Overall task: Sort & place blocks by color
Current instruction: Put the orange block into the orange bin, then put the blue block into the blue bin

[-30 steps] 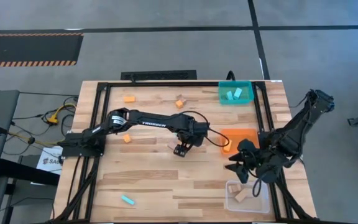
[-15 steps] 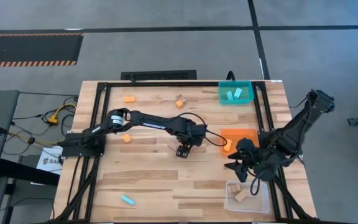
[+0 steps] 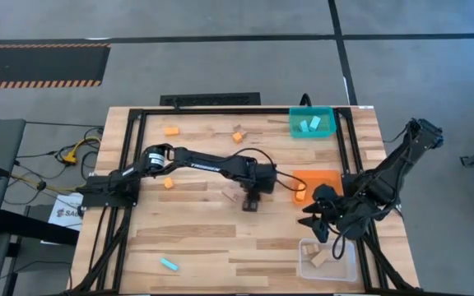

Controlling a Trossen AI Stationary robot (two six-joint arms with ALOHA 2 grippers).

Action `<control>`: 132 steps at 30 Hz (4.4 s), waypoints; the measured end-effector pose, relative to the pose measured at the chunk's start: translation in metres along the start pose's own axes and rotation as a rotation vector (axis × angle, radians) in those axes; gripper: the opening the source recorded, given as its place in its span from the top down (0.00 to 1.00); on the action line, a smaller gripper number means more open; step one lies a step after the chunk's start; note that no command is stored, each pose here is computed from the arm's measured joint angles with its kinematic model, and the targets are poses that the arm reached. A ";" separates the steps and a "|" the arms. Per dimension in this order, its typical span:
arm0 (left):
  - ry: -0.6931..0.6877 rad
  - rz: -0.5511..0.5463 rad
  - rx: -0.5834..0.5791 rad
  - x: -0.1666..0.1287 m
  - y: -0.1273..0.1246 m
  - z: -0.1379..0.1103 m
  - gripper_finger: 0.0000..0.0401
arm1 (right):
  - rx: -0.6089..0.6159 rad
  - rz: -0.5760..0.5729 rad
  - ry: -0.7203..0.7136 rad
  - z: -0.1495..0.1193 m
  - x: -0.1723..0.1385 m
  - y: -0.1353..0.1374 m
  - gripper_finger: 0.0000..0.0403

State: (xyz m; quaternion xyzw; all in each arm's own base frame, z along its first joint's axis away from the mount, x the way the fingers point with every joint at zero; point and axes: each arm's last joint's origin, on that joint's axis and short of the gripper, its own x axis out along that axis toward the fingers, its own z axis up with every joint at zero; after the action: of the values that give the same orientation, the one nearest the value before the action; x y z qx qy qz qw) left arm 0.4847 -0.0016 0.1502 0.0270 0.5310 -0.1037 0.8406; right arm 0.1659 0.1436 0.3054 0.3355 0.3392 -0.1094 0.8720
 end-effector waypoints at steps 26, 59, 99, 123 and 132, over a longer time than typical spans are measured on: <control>-0.920 -0.105 -0.307 0.031 0.025 0.075 0.76 | -0.032 0.160 -0.115 0.020 -0.037 0.029 0.41; -0.236 0.226 -0.108 -0.043 0.046 0.072 0.15 | -0.072 0.156 -0.109 0.020 -0.037 0.028 0.41; 0.400 0.033 0.129 -0.008 0.050 -0.027 0.37 | -0.147 0.104 -0.122 0.020 -0.025 0.030 0.41; -0.280 0.138 -0.211 -0.059 0.129 0.035 0.76 | -0.123 0.135 -0.087 0.016 -0.027 0.032 0.41; -0.823 0.320 -0.361 -0.084 0.170 0.060 0.76 | -0.067 0.134 -0.098 0.016 -0.027 0.032 0.41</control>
State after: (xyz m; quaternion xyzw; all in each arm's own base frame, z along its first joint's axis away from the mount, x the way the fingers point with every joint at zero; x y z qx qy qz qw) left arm 0.5375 0.1676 0.2410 -0.0815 0.1527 0.1188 0.9777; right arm 0.1675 0.1563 0.3485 0.3223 0.2761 -0.0557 0.9038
